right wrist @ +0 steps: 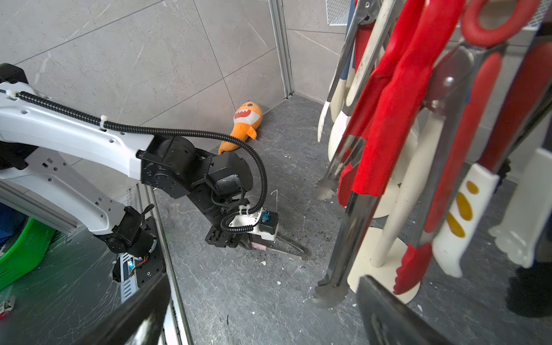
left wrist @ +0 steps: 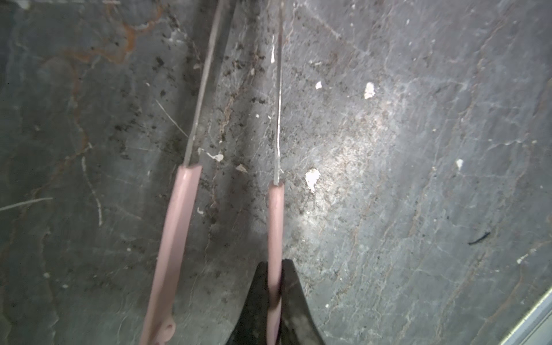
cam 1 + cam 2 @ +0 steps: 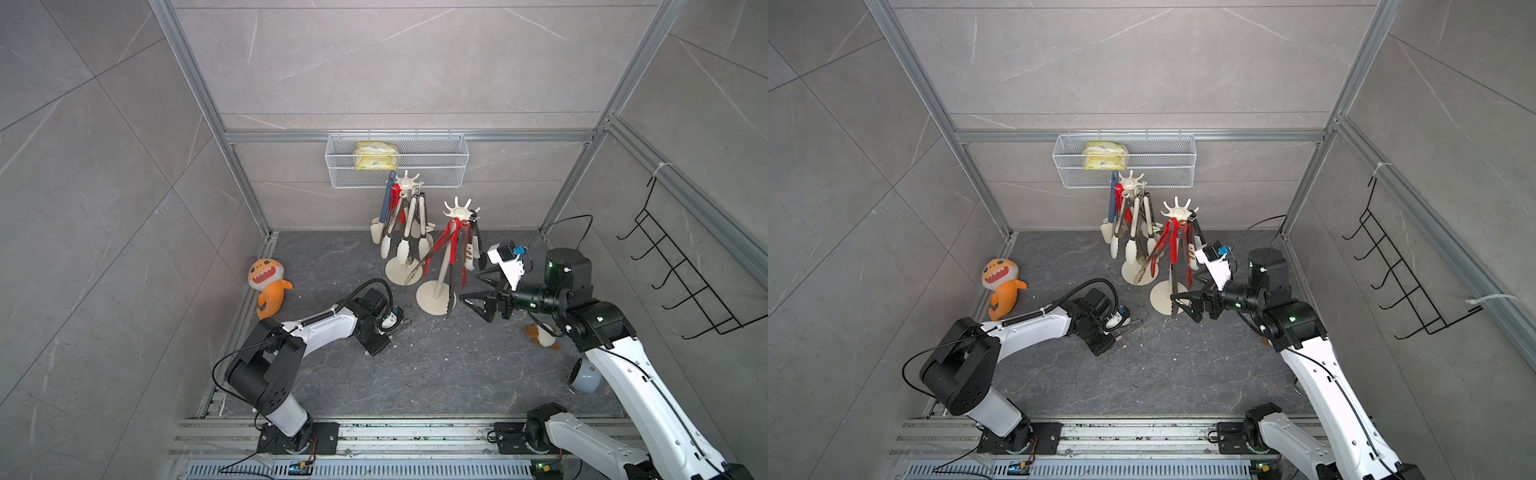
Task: Hang food tongs on kitchen utensil racks
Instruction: Pick up the food tongs from the center of the board.
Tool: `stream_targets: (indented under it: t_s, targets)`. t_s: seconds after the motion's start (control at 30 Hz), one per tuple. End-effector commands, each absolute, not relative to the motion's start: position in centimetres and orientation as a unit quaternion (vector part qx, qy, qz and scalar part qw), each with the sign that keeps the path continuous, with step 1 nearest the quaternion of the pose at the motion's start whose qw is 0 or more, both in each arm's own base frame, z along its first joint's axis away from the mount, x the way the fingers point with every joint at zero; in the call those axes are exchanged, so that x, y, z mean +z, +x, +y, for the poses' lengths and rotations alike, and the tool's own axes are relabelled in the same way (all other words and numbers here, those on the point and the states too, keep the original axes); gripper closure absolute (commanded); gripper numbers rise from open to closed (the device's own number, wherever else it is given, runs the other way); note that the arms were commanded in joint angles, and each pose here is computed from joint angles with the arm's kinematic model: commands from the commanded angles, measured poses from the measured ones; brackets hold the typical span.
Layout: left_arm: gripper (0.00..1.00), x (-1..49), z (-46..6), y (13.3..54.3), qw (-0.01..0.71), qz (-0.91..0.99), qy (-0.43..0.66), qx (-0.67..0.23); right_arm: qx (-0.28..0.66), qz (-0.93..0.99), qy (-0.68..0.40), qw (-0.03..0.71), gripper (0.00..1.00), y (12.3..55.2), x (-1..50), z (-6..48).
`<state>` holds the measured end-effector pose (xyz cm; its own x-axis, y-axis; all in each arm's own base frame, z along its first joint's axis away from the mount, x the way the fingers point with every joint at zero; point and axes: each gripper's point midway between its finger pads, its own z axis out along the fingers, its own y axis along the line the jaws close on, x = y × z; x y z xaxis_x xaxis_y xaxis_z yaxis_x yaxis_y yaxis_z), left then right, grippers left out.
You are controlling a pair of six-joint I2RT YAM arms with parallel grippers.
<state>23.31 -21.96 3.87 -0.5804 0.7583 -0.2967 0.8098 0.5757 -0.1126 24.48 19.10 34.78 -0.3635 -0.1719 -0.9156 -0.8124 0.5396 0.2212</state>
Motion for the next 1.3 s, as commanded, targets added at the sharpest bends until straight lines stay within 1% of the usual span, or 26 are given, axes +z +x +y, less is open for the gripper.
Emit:
stream_targets:
  t_s: [0.0,0.27,0.6,0.77,1.03,1.27]
  targets:
    - [1.00,6.1,-21.9,22.7,0.126,0.881,0.436,-0.130,0.347,0.736,-0.332,0.477,0.00,24.6,36.2,19.1]
    - [1.00,10.7,-22.1,22.4,0.200,0.869,0.423,-0.160,0.347,0.735,-0.330,0.480,0.00,24.8,36.5,19.2]
    - [1.00,18.5,-23.5,23.0,0.323,0.829,0.405,-0.212,0.349,0.732,-0.331,0.482,0.00,25.0,36.9,19.3]
    - [1.00,21.2,-23.7,23.4,0.354,0.815,0.400,-0.223,0.349,0.731,-0.332,0.483,0.00,25.0,37.0,19.3]
    - [1.00,26.9,-24.1,24.4,0.412,0.778,0.376,-0.290,0.351,0.731,-0.332,0.481,0.00,24.9,37.0,19.4]
    - [1.00,30.4,-23.6,25.8,0.451,0.752,0.355,-0.325,0.351,0.732,-0.333,0.480,0.00,24.8,36.9,19.3]
